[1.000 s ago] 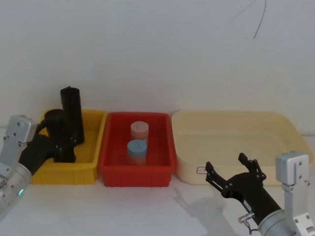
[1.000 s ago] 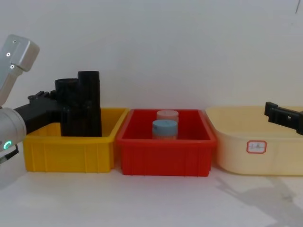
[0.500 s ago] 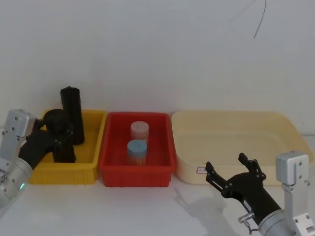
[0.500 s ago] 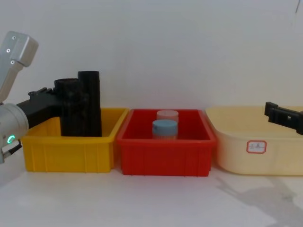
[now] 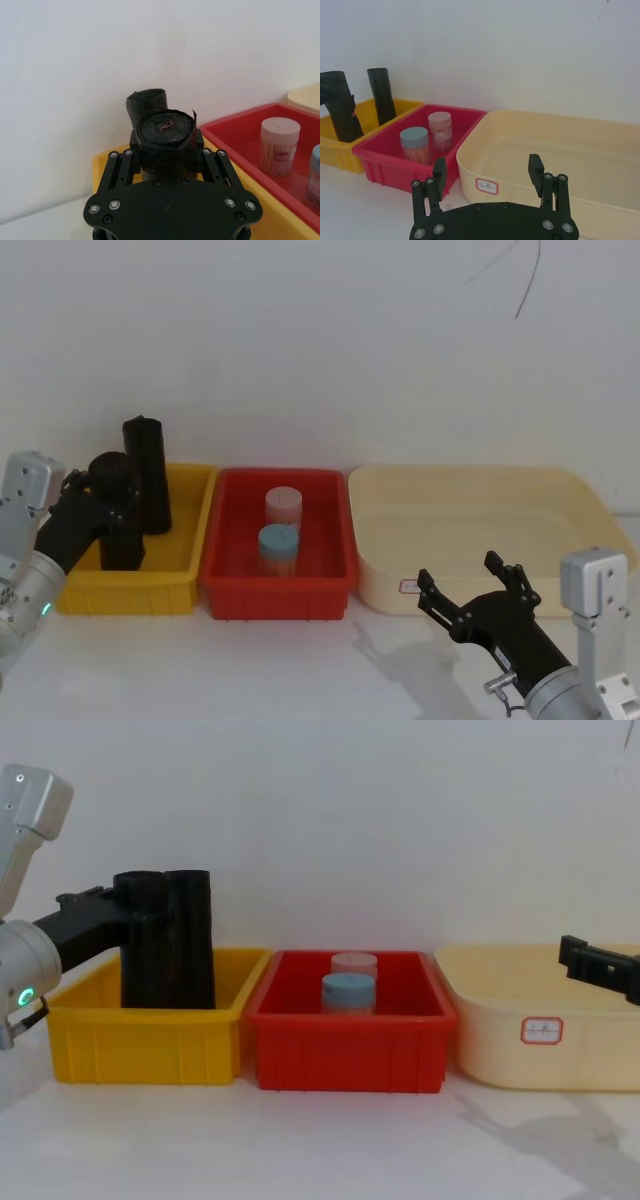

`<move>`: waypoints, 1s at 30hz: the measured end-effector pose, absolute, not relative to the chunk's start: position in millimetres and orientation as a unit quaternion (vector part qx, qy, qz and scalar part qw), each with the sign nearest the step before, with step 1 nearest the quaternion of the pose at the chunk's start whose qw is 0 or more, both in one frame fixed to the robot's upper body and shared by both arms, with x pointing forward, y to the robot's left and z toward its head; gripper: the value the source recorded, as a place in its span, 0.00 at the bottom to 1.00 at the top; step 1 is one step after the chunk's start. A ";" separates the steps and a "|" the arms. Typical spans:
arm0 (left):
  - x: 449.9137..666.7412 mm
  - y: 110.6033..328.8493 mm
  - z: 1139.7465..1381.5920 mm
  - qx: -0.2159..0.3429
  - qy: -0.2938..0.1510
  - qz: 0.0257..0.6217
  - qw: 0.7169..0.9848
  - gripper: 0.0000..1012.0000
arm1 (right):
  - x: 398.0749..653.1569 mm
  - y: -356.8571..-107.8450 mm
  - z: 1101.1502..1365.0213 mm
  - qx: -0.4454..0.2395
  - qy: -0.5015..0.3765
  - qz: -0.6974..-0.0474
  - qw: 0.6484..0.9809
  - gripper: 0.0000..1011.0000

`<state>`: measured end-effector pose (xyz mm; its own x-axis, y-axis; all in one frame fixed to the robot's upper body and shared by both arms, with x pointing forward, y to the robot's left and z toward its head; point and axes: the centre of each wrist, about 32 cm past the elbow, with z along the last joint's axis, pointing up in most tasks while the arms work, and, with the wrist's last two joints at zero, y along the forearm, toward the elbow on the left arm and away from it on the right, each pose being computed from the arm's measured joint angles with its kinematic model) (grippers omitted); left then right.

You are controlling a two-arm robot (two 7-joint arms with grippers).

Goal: Pick up the garbage bag with the one hand and transfer it to the other hand.

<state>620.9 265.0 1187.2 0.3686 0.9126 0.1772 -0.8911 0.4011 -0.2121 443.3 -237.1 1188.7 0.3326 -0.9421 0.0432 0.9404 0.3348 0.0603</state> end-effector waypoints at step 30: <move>607.8 239.8 1217.4 -0.110 -0.187 0.404 0.889 0.54 | 443.3 -237.1 1188.7 0.012 -0.035 -0.577 0.816 0.99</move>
